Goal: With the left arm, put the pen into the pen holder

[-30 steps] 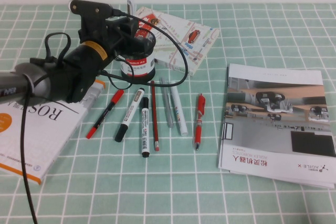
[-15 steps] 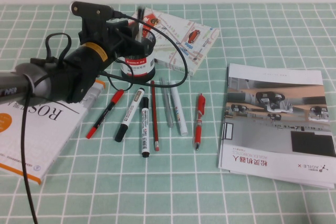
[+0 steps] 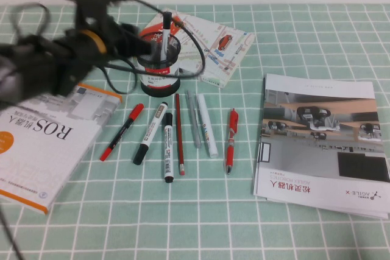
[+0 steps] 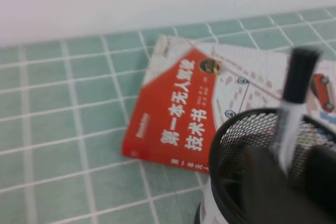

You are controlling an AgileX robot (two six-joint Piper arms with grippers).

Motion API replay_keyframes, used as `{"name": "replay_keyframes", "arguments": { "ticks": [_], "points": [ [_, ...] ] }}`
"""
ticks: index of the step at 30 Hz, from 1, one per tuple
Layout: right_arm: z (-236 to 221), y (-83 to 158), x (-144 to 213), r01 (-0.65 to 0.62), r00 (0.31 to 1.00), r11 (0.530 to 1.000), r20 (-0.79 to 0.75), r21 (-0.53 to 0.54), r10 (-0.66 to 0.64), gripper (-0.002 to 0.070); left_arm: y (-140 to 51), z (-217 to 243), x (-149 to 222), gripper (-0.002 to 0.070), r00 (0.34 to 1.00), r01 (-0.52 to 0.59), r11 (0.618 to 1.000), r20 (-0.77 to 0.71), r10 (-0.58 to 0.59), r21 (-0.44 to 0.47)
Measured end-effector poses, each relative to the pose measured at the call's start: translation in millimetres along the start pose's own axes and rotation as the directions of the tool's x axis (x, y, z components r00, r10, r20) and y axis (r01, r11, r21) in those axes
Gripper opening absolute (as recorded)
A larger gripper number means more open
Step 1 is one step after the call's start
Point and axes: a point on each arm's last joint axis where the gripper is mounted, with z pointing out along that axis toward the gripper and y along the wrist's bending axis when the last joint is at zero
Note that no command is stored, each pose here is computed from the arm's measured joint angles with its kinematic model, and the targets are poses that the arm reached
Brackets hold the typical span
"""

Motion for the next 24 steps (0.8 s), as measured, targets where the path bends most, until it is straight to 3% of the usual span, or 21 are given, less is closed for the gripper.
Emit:
{"name": "replay_keyframes", "arguments": {
  "ticks": [2,4,13,16,21,24],
  "points": [
    [0,0,0,0.000,1.000,1.000,0.000,0.000,0.000,-0.0020,-0.2,-22,-13,0.0057,1.000,-0.002,1.000,0.014,0.002,-0.009],
    [0,0,0,0.000,1.000,1.000,0.000,0.000,0.000,-0.0020,-0.9,-48,-26,0.0026,0.999,-0.003,1.000,0.046,0.004,-0.014],
    [0,0,0,0.000,1.000,1.000,0.000,0.000,0.000,-0.0020,-3.0,-164,-22,0.0000,0.994,-0.003,0.999,0.105,0.006,-0.032],
    [0,0,0,0.000,1.000,1.000,0.000,0.000,0.000,-0.0020,-2.3,-191,-5,0.0000,0.997,0.009,0.999,0.075,-0.006,-0.045],
    [0,0,0,0.000,1.000,1.000,0.000,0.000,0.000,-0.0020,2.0,-216,31,0.0000,0.989,0.120,0.987,-0.077,-0.128,-0.108],
    [0,0,0,0.000,1.000,1.000,0.000,0.000,0.000,-0.0020,6.5,-222,41,0.0000,0.980,0.072,0.984,-0.172,-0.100,-0.163]
  ]
}}
